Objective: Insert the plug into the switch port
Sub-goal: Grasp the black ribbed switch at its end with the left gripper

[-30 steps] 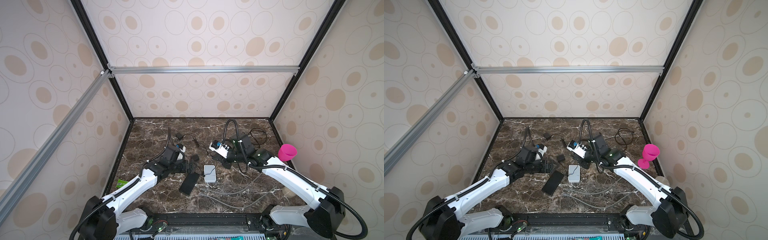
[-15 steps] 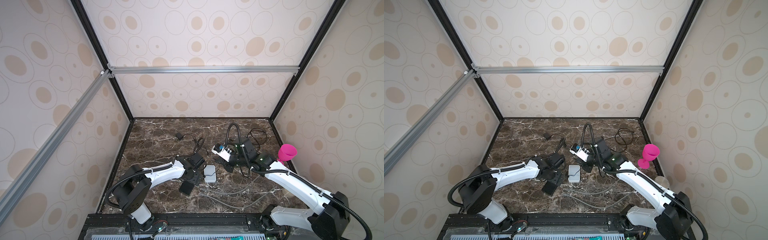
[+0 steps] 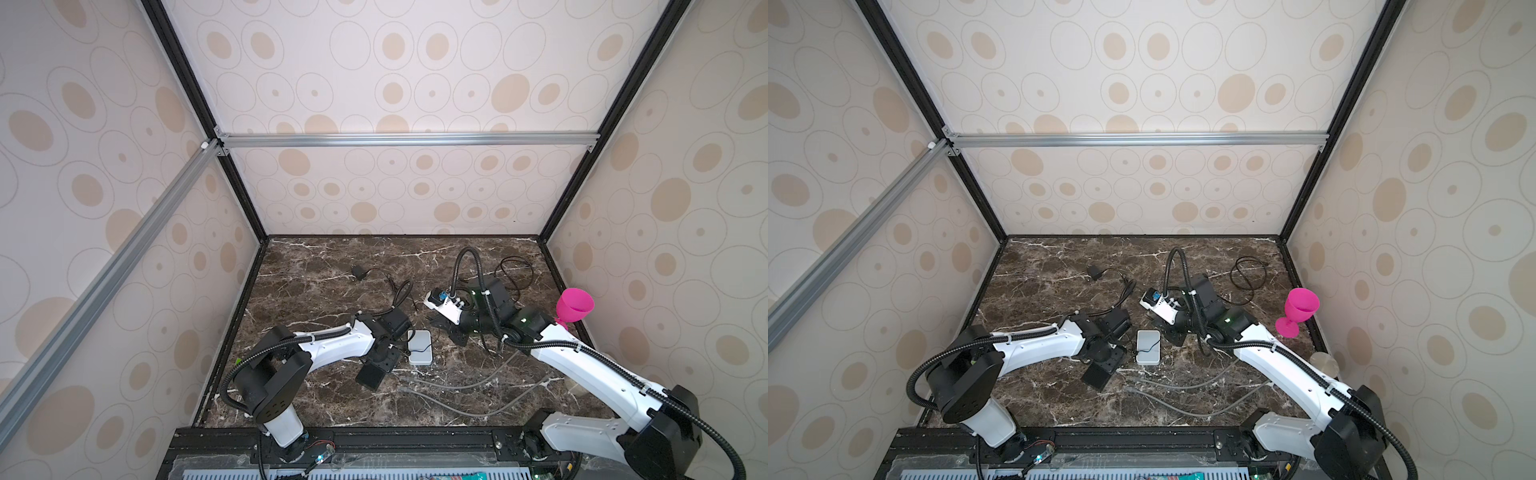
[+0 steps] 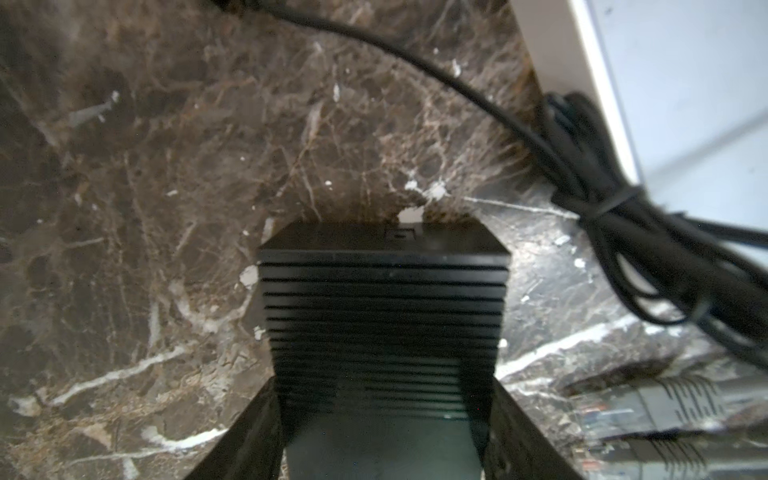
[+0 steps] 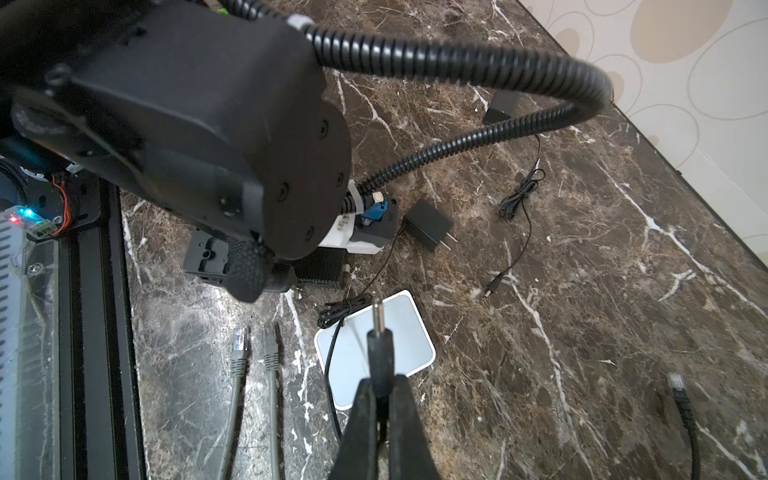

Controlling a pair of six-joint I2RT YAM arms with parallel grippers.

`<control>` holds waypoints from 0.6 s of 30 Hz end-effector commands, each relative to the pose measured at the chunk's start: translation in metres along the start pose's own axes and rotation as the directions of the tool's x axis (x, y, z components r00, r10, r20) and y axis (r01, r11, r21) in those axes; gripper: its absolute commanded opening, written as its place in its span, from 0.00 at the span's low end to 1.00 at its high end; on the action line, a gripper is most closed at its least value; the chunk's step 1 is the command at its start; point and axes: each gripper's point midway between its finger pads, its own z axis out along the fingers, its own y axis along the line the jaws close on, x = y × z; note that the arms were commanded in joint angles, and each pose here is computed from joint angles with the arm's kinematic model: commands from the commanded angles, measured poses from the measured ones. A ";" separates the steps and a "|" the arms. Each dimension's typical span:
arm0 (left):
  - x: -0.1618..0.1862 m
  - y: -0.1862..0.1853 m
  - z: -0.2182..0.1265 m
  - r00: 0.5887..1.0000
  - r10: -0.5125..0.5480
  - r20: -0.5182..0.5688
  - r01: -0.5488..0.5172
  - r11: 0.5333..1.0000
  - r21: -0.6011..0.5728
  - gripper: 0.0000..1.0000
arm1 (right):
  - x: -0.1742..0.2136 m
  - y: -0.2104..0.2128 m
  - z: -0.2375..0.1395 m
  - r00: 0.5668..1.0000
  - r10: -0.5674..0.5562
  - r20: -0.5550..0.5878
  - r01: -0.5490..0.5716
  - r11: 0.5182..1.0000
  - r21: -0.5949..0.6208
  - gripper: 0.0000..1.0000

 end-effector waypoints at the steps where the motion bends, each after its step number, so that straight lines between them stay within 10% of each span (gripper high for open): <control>1: -0.014 0.006 -0.015 0.998 0.052 0.035 -0.051 0.998 -0.024 0.50 | 0.001 0.003 -0.007 1.000 -0.017 0.009 0.017 1.000 0.003 0.00; 10: -0.051 0.035 -0.071 0.964 0.185 0.190 -0.167 0.980 -0.107 0.44 | -0.004 0.002 -0.013 0.999 -0.020 0.027 0.020 1.000 0.015 0.00; 18: -0.028 0.022 -0.105 0.813 0.490 0.313 -0.488 0.868 -0.091 0.47 | -0.009 0.002 -0.014 0.999 -0.027 0.044 0.027 1.000 0.016 0.00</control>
